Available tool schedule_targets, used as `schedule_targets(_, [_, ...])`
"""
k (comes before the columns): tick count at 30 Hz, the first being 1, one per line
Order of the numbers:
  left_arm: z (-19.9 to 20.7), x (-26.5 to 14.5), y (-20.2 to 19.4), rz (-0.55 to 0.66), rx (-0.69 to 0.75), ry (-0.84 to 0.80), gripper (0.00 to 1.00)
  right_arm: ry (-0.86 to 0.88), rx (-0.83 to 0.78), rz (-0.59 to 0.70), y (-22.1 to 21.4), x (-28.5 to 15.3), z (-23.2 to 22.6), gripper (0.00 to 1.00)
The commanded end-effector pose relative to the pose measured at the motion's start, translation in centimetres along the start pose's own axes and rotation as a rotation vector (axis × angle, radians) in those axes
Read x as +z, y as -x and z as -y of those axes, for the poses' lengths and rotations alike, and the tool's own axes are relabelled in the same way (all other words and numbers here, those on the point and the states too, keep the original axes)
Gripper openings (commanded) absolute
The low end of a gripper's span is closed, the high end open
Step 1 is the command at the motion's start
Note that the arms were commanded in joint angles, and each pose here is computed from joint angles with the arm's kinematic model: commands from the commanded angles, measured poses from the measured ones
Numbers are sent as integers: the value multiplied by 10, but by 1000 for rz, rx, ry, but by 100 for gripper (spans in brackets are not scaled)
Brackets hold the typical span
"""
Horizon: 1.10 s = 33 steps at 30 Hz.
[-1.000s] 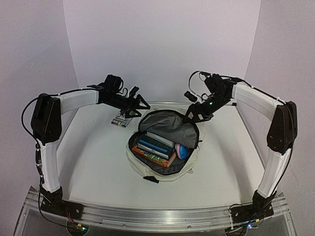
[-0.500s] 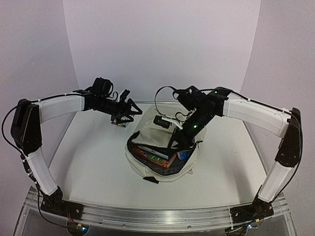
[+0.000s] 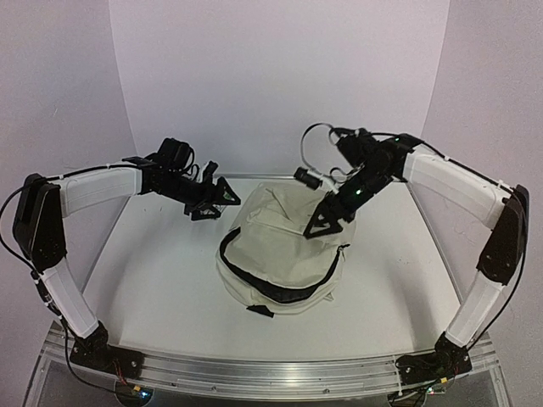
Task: Pack the student bag
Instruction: Adjust the student bag at the center of the board.
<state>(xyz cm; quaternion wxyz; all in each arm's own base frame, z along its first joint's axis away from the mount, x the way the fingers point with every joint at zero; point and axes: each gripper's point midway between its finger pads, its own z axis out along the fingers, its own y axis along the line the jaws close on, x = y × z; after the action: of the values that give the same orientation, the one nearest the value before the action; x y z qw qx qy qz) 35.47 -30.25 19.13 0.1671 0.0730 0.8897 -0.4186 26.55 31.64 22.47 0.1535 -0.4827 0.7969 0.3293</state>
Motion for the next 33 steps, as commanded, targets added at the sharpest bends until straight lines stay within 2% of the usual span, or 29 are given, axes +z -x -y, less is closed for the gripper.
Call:
schedule_targets(1, [21, -10, -25, -5, 134, 55, 87, -210, 137, -58, -37, -50, 51, 78])
schedule_targets(4, [33, -2, -54, -57, 193, 101, 85, -264, 173, -64, -52, -72, 53, 78])
schedule_targets(6, [30, 5, -71, -82, 173, 125, 83, -269, 195, -67, -60, -74, 49, 78])
schedule_targets(9, [7, 14, -88, -118, 106, 211, 78, -262, 237, -89, -78, -66, 46, 78])
schedule_targets(12, [-26, 30, -107, -203, 46, 318, 76, -230, 244, -99, -96, -54, 49, 78])
schedule_targets(15, [-54, 46, -119, -258, -48, 410, 67, -158, 298, -118, -111, -38, 56, 76])
schedule_targets(18, [-68, 54, -110, -226, -81, 474, 60, -124, 312, -93, -110, -36, 62, 74])
schedule_targets(22, [-91, 61, -81, -182, -151, 516, 56, -129, 336, -47, -103, -40, 77, 72])
schedule_targets(27, [-126, 45, -30, -93, -203, 552, 53, -140, 341, -4, -91, -46, 87, 70])
schedule_targets(31, [-121, 22, 5, -34, -148, 573, 56, -109, 355, 50, -79, -47, 82, 69])
schedule_targets(33, [-97, 16, 15, -22, -87, 520, 62, -93, 355, 72, -76, -47, 81, 68])
